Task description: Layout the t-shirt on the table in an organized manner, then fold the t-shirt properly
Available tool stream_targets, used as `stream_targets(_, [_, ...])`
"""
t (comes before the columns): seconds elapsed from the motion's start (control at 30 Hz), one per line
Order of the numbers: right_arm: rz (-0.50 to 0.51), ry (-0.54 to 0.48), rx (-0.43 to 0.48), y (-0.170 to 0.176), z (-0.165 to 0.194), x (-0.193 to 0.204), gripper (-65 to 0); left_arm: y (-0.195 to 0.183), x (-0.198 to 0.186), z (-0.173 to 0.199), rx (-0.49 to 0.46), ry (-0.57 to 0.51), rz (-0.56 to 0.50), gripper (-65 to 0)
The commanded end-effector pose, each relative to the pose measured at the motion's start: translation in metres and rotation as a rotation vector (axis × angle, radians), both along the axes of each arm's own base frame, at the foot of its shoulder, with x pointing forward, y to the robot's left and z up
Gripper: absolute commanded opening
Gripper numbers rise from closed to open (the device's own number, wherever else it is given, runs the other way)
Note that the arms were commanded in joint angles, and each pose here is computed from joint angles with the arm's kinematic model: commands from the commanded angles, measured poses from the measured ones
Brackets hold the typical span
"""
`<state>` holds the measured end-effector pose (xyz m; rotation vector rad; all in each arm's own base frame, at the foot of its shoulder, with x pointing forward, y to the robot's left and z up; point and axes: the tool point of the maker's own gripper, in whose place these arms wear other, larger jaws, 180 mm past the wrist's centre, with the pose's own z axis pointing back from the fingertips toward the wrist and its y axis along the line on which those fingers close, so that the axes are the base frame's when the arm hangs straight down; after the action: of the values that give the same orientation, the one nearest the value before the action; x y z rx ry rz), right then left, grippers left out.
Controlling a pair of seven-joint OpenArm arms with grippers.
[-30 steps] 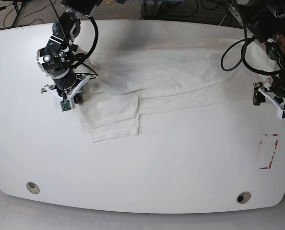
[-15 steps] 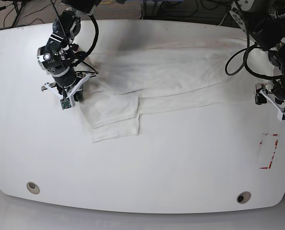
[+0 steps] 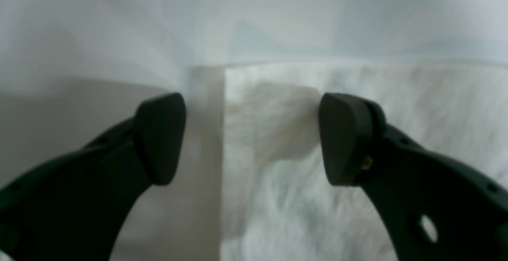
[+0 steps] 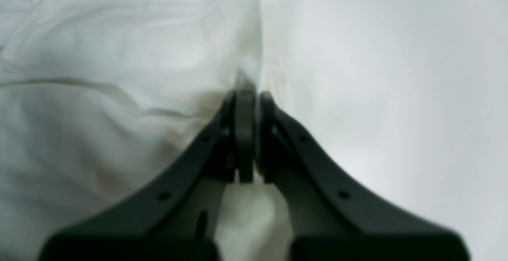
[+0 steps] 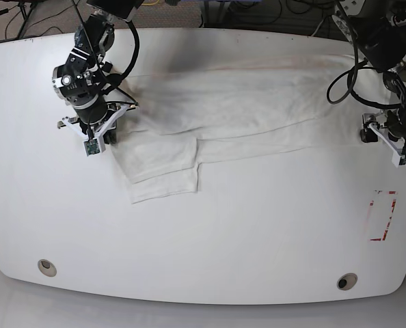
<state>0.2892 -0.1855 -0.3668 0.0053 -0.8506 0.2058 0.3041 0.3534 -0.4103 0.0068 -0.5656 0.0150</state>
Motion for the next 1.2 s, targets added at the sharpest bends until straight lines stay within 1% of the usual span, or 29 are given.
stream_targets(0.0, [0.005,-0.052,0.000,0.000,0.014,0.008,-65.0,-0.004,0.016,0.013,0.015,-0.042,-0.040,-17.1])
stream_targets(0.1, [0.005,-0.052,0.000,0.000,0.014,0.008,-65.0,-0.010,0.018,0.011,0.018,-0.033,-0.063,-25.1])
stream_targets(0.2, [0.005,-0.052,0.000,0.000,0.014,0.008,-65.0,-0.011,0.017,0.010,0.016,-0.031,-0.065,-38.9])
stream_targets(0.23, [0.005,-0.054,0.000,0.000,0.014,0.009,-65.0,-0.011,0.017,0.010,0.018,-0.030,-0.065,-46.0])
stream_targets(0.3, [0.005,-0.055,0.000,0.000,0.014,0.009,-65.0,-0.010,0.017,0.010,0.019,-0.029,-0.065,-54.9])
stream_targets(0.33, [0.005,-0.055,0.000,0.000,0.014,0.009,-65.0,-0.010,0.017,0.010,0.020,-0.028,-0.063,-60.6])
stream_targets(0.37, [0.005,-0.055,0.000,0.000,0.014,0.009,-65.0,-0.010,0.017,0.010,0.020,-0.028,-0.063,-64.0])
stream_targets(0.4, [0.005,-0.055,0.000,0.000,0.014,0.009,-65.0,-0.010,0.017,0.010,0.021,-0.029,-0.063,-65.0])
stream_targets(0.53, [0.005,-0.054,0.000,0.000,0.014,0.009,-65.0,-0.010,0.017,0.011,0.022,-0.031,-0.064,-65.0])
stream_targets(0.63, [0.005,-0.054,0.000,0.000,0.014,0.009,-65.0,-0.007,0.022,0.023,0.047,-0.062,-0.071,-65.0])
stream_targets(0.7, [0.005,-0.054,0.000,0.000,0.014,0.009,-65.0,-0.005,0.027,0.037,0.078,-0.098,-0.081,-65.0])
stream_targets(0.8, [0.005,-0.055,-0.004,0.000,0.015,0.008,-65.0,-0.004,0.023,0.048,0.123,-0.119,-0.099,-65.0])
stream_targets(1.03, [0.004,-0.058,-0.006,-0.001,0.016,0.008,-65.0,-0.004,0.028,0.092,0.235,-0.215,-0.129,-65.0])
stream_targets(1.17, [0.003,-0.056,-0.013,-0.003,0.016,0.008,-65.0,-0.006,0.022,0.097,0.265,-0.222,-0.145,-65.0])
